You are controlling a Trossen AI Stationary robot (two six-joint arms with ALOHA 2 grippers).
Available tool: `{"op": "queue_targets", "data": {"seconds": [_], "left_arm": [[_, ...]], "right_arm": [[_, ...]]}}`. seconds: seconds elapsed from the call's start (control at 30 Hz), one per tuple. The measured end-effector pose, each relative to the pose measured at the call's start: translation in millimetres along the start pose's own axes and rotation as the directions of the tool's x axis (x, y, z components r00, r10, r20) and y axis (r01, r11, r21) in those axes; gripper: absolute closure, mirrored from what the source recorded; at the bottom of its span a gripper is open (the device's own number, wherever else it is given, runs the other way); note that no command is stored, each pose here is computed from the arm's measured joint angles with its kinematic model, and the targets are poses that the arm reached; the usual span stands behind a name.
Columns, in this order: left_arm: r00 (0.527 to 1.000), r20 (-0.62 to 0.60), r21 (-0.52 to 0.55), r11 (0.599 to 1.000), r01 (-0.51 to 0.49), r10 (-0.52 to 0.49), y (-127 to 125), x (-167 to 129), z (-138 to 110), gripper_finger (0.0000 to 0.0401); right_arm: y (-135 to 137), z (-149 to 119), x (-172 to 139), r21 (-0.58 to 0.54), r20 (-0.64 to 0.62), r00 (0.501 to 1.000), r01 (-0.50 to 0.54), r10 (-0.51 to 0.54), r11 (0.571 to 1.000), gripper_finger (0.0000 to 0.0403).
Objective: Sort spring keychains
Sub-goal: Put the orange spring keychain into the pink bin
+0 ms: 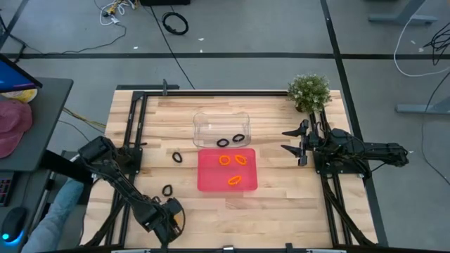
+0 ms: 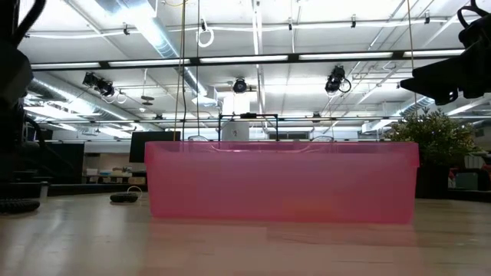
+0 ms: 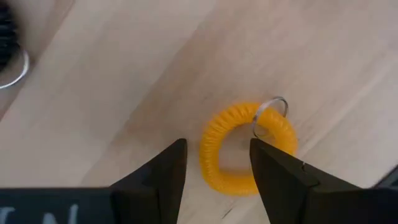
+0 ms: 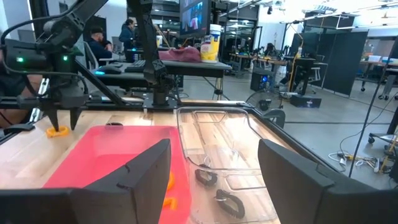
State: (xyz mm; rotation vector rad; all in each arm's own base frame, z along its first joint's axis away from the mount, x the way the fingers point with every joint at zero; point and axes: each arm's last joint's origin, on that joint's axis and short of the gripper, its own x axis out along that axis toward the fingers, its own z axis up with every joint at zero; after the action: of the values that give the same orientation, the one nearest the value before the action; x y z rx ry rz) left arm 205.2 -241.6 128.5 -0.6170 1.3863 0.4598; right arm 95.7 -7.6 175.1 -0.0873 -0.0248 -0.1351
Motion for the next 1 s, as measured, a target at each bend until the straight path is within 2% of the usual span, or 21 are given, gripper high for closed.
{"op": "queue_targets", "data": {"seconds": [0.07, 0.1, 0.17, 0.2, 0.27, 0.33, 0.43, 0.47, 0.6, 0.7, 0.77, 0.8, 1.0], "left_arm": [[1.000, -0.009, -0.014, 0.999, -0.029, 0.029, -1.6, -2.1, 5.3, 0.0244], [1.000, -0.017, -0.013, 1.000, -0.024, 0.023, -3.5, -3.4, 7.4, 0.0269], [1.000, -0.020, 0.034, 0.999, -0.001, 0.001, -10.0, -8.4, 11.9, 0.0347], [1.000, -0.003, 0.059, 0.998, 0.008, -0.008, -14.9, -11.7, 13.8, 0.0370], [0.986, 0.156, 0.135, 0.990, 0.030, -0.051, -27.7, -20.7, 19.4, 0.0380], [0.948, 0.307, 0.222, 0.975, 0.016, -0.085, -38.2, -36.3, 25.8, 0.0388], [0.818, 0.559, 0.312, 0.948, -0.061, -0.131, -55.6, -61.6, 30.1, 0.0394], [0.753, 0.639, 0.325, 0.942, -0.080, -0.156, -62.8, -72.5, 29.2, 0.0394], [0.430, 0.883, 0.275, 0.949, -0.156, -0.186, -79.4, -103.4, 18.3, 0.0394], [0.269, 0.949, 0.221, 0.956, -0.190, -0.166, -82.7, -111.3, 6.8, 0.0394], [0.205, 0.967, 0.192, 0.963, -0.190, -0.153, -81.3, -112.8, -0.9, 0.0394], [0.188, 0.971, 0.186, 0.964, -0.189, -0.150, -80.2, -111.9, -3.4, 0.0394], [0.183, 0.974, 0.167, 0.968, -0.187, -0.133, -78.4, -108.0, 1.7, 0.0394]], "right_arm": [[0.0, 0.1, 0.0, 0.000, 0.002, 1.000, 0.000, 0.000, 1.000, 0.0156], [0.0, 0.1, 0.0, 0.000, 0.001, 1.000, 0.000, 0.000, 1.000, 0.0156], [0.0, 0.0, 0.0, 0.000, 0.000, 1.000, 0.000, 0.000, 1.000, 0.0156], [0.0, 0.1, 0.0, 0.000, 0.001, 1.000, 0.000, 0.000, 1.000, 0.0156], [0.0, 0.1, 0.0, 0.000, 0.001, 1.000, 0.000, 0.000, 1.000, 0.0156], [0.0, 0.1, 0.0, 0.000, 0.001, 1.000, 0.000, 0.000, 1.000, 0.0156], [0.0, 0.0, 0.0, 0.000, 0.000, 1.000, 0.000, 0.000, 1.000, 0.0156], [0.0, 0.0, 0.0, 0.000, 0.000, 1.000, 0.000, 0.000, 1.000, 0.0156], [0.0, -0.1, 0.0, 0.000, -0.001, 1.000, 0.000, 0.000, 1.000, 0.0156], [0.0, -0.1, 0.0, 0.000, -0.001, 1.000, 0.000, 0.000, 1.000, 0.0156], [0.0, 0.0, 0.0, 0.000, 0.000, 1.000, 0.000, 0.000, 1.000, 0.0156], [0.0, 0.0, 0.0, 0.000, 0.000, 1.000, 0.000, 0.000, 1.000, 0.0156], [0.0, 0.0, 0.0, 0.000, 0.000, 1.000, 0.000, 0.000, 1.000, 0.0156]]}}
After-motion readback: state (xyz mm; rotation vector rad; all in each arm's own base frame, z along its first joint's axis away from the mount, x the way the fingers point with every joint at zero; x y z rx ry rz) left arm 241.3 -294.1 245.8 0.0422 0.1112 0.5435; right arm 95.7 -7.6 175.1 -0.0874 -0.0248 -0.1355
